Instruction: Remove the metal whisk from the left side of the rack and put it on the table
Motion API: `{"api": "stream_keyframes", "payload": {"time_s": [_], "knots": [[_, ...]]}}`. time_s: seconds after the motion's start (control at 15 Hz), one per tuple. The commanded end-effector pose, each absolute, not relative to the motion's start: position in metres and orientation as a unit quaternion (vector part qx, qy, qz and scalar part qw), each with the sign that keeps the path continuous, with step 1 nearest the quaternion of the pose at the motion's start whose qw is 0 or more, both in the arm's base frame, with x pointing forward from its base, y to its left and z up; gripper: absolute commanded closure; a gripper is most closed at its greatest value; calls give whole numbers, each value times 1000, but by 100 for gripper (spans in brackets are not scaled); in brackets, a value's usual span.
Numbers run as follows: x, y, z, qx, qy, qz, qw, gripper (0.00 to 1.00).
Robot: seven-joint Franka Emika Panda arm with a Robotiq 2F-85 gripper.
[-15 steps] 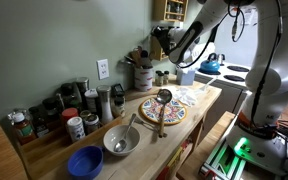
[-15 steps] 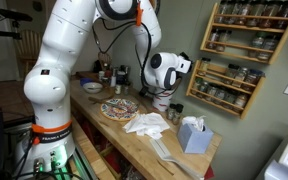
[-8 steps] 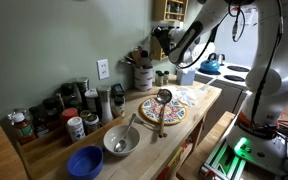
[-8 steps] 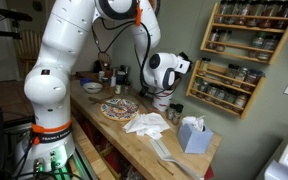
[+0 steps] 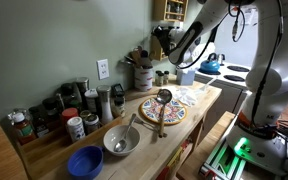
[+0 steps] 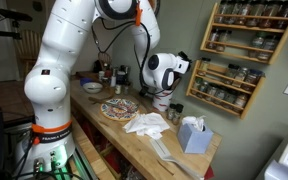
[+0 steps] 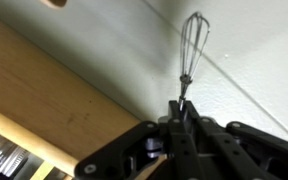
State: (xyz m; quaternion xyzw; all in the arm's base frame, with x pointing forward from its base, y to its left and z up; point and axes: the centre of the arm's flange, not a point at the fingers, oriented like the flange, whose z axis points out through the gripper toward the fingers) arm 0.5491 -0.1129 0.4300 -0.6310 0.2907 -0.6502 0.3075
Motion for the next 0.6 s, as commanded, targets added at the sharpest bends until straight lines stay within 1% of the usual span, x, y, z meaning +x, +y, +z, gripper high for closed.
{"api": "stream_keyframes", "payload": {"time_s": [0.0, 0.53], "knots": [[535, -111, 431, -623, 295, -652, 316, 98], [509, -96, 435, -656, 226, -639, 331, 98]]}}
